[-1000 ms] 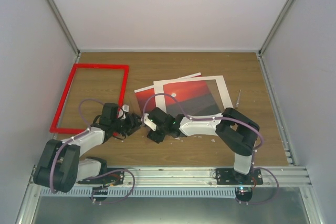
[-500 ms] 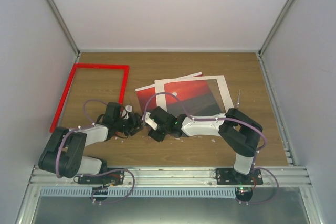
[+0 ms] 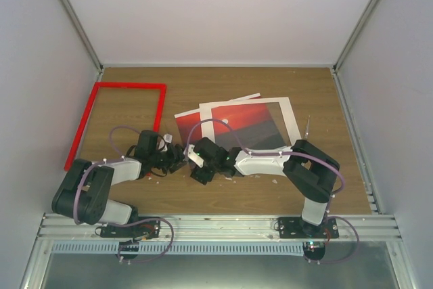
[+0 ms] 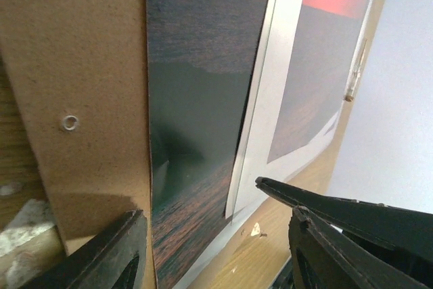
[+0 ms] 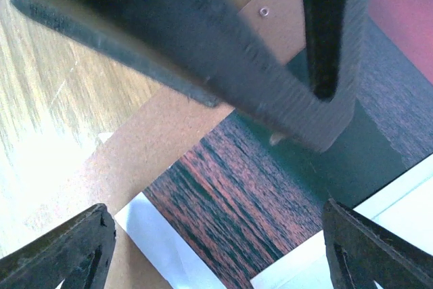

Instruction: Take the photo out of the frame

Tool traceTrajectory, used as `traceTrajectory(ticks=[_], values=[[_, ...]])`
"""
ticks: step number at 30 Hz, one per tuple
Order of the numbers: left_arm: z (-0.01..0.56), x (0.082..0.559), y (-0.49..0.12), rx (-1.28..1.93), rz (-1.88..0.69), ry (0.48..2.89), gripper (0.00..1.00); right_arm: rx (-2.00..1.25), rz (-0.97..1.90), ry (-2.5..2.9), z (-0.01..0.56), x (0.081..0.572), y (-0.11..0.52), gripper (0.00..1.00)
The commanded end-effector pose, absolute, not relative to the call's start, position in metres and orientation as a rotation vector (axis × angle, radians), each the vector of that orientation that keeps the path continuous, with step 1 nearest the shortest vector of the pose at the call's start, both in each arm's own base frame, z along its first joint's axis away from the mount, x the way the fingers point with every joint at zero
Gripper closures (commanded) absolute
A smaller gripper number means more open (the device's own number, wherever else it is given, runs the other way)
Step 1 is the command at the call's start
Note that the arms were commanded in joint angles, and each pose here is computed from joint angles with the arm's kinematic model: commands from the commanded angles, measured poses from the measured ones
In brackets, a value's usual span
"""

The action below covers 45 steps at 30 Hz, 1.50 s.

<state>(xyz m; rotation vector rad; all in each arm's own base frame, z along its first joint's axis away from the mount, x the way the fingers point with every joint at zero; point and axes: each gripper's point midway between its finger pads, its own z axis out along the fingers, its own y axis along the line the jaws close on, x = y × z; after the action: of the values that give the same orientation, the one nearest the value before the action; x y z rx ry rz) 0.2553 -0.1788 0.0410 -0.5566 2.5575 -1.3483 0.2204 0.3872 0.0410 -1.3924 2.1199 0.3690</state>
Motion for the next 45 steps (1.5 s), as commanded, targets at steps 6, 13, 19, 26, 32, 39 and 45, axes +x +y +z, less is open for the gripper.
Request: traceTrajectory(ticks=[6, 13, 19, 26, 32, 39, 45], values=[[0.026, 0.256, -0.158, -0.614, -1.19, 2.577, 0.41, -1.478, 0.381, 2.137, 0.028, 0.213, 0.388, 0.11], [0.018, 0.251, -0.157, -0.629, -1.184, 2.593, 0.42, -1.462, 0.309, 2.163, 0.015, 0.221, 0.384, 0.12], [0.014, 0.248, -0.157, -0.631, -1.187, 2.602, 0.43, -1.438, 0.308, 2.157, 0.019, 0.223, 0.384, 0.21], [0.015, 0.248, -0.157, -0.626, -1.192, 2.603, 0.42, -1.427, 0.311, 2.163, 0.019, 0.224, 0.385, 0.34], [0.014, 0.247, -0.158, -0.622, -1.196, 2.604, 0.43, -1.423, 0.332, 2.17, 0.02, 0.223, 0.388, 0.39], [0.011, 0.245, -0.157, -0.636, -1.196, 2.611, 0.43, -1.458, 0.393, 2.176, 0.025, 0.214, 0.392, 0.15], [0.009, 0.244, -0.156, -0.644, -1.186, 2.615, 0.43, -1.462, 0.335, 2.209, 0.013, 0.219, 0.388, 0.12]])
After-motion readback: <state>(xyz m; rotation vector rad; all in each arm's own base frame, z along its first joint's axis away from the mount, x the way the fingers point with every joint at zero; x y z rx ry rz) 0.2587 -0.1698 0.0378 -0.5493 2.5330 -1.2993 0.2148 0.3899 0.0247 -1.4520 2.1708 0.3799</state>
